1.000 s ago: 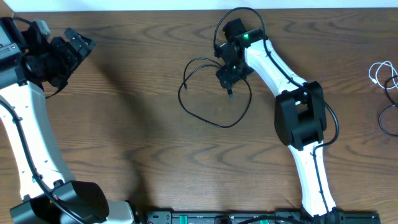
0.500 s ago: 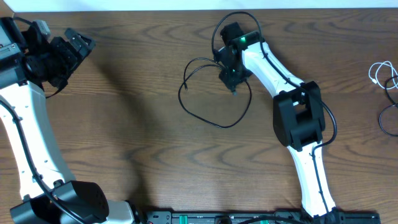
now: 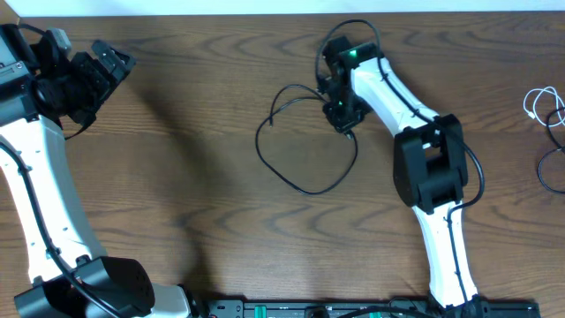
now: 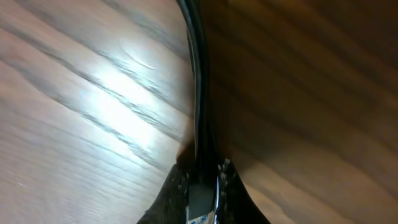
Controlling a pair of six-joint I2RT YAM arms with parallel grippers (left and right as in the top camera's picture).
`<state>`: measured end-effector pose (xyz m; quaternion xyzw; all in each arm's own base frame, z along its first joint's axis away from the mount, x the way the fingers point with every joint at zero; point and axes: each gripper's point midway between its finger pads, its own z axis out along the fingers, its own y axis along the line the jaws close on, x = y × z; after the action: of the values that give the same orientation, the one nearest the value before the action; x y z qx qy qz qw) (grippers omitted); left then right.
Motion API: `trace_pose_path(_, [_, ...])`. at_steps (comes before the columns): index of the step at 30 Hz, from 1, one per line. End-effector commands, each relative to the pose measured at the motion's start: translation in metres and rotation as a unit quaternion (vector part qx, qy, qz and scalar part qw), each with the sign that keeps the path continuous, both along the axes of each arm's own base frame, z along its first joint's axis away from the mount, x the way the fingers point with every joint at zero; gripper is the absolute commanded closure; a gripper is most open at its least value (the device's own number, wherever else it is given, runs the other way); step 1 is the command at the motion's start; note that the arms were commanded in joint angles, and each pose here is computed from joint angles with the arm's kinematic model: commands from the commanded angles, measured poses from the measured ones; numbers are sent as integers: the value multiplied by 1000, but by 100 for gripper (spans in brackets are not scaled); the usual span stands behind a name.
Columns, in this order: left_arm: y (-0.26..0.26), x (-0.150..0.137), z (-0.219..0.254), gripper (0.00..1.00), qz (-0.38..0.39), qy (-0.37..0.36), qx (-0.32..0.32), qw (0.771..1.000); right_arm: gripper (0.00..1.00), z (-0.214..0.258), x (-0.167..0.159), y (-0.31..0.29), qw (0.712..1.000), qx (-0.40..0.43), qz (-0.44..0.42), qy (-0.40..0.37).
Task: Untangle cables
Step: 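Carry the black cable to the upper right edge with the right gripper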
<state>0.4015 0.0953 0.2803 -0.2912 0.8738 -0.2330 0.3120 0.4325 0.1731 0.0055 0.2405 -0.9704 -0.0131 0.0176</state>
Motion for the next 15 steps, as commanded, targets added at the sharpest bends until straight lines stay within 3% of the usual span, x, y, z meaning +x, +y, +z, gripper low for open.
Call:
trace_pose_path(1, [2, -1, -1, 0, 3, 3, 3, 1000, 99, 41, 21, -19, 998, 18, -41, -34])
trace_pose_path(8, [2, -1, -1, 0, 3, 3, 3, 1000, 99, 161, 46, -112, 978, 37, -137, -155])
trace_pose_path(15, [2, -1, -1, 0, 2, 3, 3, 1000, 99, 232, 20, -291, 911, 6, -339, -234])
